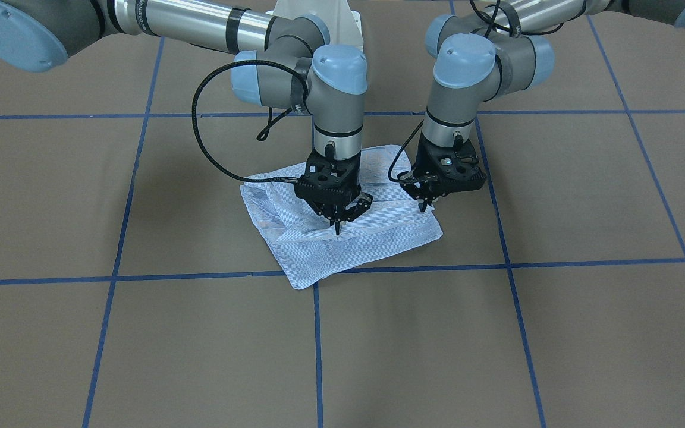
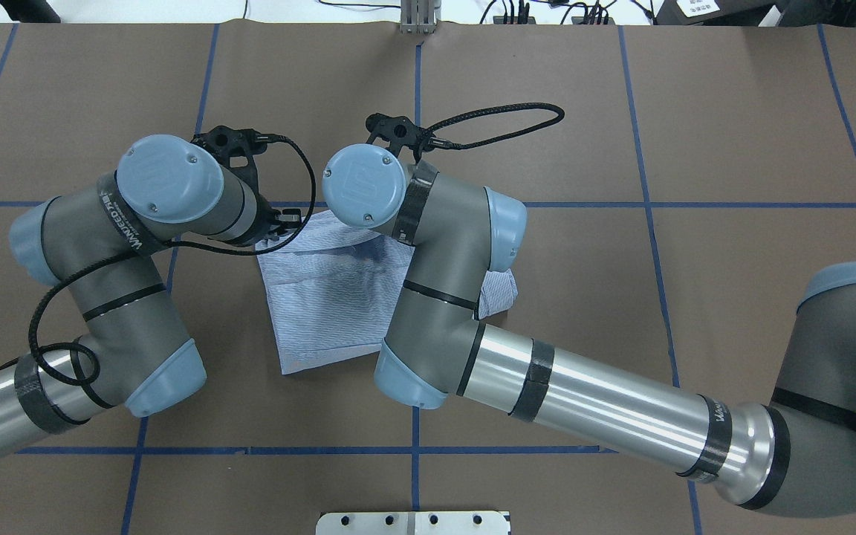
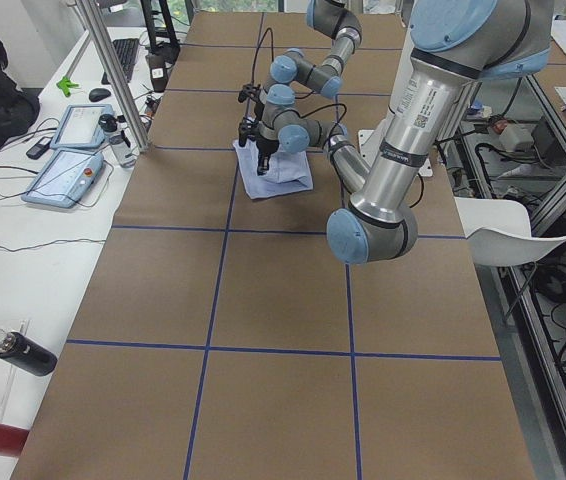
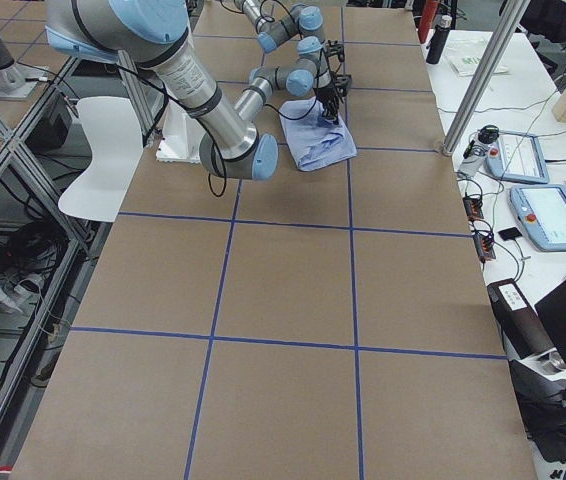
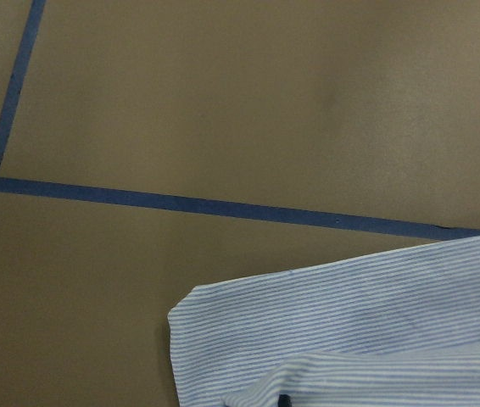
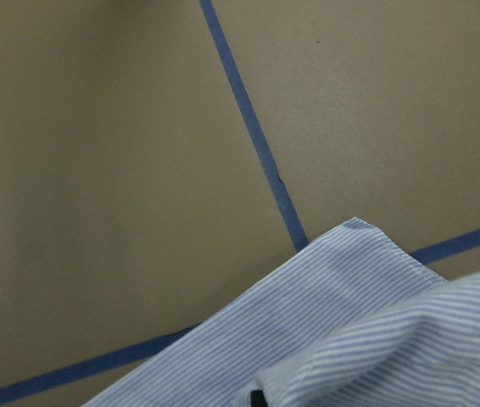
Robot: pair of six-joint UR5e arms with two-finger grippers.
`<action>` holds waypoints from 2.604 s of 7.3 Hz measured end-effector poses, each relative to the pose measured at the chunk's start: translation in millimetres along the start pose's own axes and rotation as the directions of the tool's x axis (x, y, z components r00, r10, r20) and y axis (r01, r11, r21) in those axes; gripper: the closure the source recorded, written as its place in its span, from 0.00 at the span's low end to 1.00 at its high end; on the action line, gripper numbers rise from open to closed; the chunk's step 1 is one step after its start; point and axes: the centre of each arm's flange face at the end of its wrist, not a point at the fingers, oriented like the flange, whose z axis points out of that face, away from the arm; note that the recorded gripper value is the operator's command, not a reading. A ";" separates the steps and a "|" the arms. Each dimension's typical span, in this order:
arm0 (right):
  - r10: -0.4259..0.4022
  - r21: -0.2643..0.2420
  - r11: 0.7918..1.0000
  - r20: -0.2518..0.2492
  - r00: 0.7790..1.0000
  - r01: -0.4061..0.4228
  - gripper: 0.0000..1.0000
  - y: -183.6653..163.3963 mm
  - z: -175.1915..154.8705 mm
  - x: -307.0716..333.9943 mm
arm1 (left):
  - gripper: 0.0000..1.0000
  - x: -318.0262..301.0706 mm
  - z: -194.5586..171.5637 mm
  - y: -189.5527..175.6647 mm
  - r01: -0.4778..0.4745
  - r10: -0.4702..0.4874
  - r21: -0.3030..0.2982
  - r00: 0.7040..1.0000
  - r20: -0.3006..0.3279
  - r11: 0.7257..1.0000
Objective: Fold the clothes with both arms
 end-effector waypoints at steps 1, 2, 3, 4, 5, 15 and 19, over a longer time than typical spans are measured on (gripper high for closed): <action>0.001 -0.005 1.000 0.001 1.000 -0.001 0.01 -7.5 1.7 -2.9 | 0.77 -3.0 0.3 -6.8 0.007 -0.007 0.008 1.000 -0.001 1.000; -0.009 -0.016 1.000 -0.003 1.000 0.008 0.00 -14.7 3.7 -5.9 | 0.02 -6.2 -1.0 -13.7 0.014 -0.014 0.016 1.000 -0.002 1.000; -0.020 -0.024 1.000 -0.007 1.000 0.020 0.00 -20.5 4.4 -10.3 | 0.00 -7.8 -3.0 -18.6 0.019 -0.019 0.024 1.000 -0.009 1.000; -0.027 -0.042 0.999 0.001 1.000 0.027 0.00 -30.3 -0.8 -16.8 | 0.00 -8.8 -5.7 -22.8 0.021 -0.020 0.032 1.000 -0.023 0.999; -0.029 -0.079 0.996 0.017 0.999 0.031 0.00 -45.3 -10.7 -23.1 | 0.00 -10.3 -10.1 -27.7 0.008 -0.006 0.034 0.999 -0.035 0.999; -0.432 -0.325 0.855 -0.018 0.902 0.403 0.00 -209.5 -83.6 317.4 | 0.00 -316.3 -128.6 -124.6 -0.589 0.589 -0.016 0.808 -0.022 0.808; -0.589 -0.426 0.725 0.025 0.808 0.541 0.00 -276.5 -117.2 630.2 | 0.00 -479.4 -135.2 -100.4 -0.563 0.560 -0.098 0.826 -0.060 0.821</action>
